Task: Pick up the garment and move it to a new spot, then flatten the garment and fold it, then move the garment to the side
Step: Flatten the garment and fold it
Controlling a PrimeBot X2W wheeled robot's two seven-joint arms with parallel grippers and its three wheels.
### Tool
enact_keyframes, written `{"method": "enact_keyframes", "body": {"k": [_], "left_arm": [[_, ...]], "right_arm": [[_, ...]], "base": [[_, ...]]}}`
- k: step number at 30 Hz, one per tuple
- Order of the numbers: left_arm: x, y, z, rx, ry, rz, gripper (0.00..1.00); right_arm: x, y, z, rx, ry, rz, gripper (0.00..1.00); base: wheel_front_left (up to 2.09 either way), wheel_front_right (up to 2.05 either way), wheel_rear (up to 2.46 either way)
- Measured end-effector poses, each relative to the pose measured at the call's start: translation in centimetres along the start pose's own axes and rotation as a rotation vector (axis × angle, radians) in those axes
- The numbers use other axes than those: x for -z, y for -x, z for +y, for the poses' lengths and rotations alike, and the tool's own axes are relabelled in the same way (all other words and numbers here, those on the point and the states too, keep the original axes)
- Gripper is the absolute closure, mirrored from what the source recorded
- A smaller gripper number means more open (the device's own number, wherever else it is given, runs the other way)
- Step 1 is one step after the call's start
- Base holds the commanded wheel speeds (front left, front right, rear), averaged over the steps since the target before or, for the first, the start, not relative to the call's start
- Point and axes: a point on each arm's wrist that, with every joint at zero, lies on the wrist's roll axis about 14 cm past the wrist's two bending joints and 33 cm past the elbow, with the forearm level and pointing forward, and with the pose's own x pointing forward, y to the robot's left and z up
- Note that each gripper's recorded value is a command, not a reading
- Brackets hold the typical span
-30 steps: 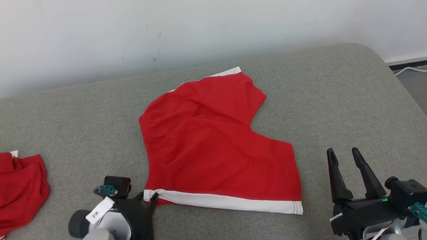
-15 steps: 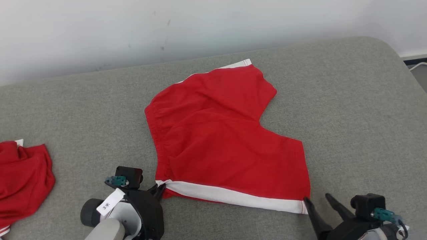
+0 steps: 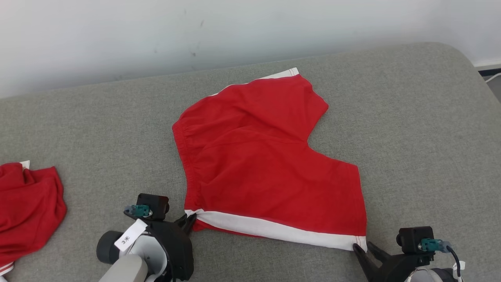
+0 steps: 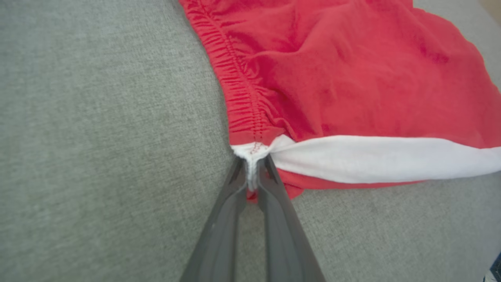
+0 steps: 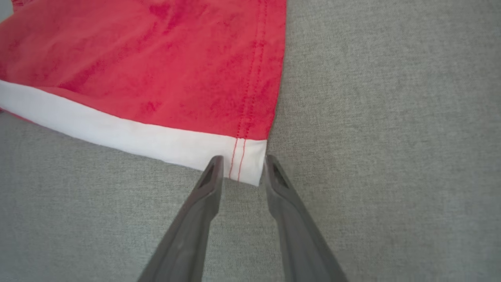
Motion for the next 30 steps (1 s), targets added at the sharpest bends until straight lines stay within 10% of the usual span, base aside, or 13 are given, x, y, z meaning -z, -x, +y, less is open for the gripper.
{"method": "enact_keyframes", "body": {"k": [13, 16, 18, 30], "left_arm": [[0.2, -0.2, 0.1, 0.003, 0.006, -0.002, 1.0], [0.2, -0.2, 0.1, 0.007, 0.005, -0.005, 1.0], [0.1, -0.3, 0.2, 0.005, 0.003, -0.005, 1.0], [0.0, -0.2, 0.1, 0.001, 0.012, -0.014, 1.0]], "right_arm": [[1.2, -0.4, -0.7, 0.035, -0.042, 0.084, 0.52], [1.3, -0.5, -0.6, 0.033, -0.044, 0.094, 0.71], [1.1, -0.6, -0.5, 0.03, -0.046, 0.09, 1.0], [0.4, -0.8, 0.0, 0.01, -0.049, 0.078, 1.0]], "base": [[0.0, 0.0, 0.0], [0.0, 0.0, 0.0], [0.0, 0.0, 0.0], [0.0, 0.0, 0.0]]}}
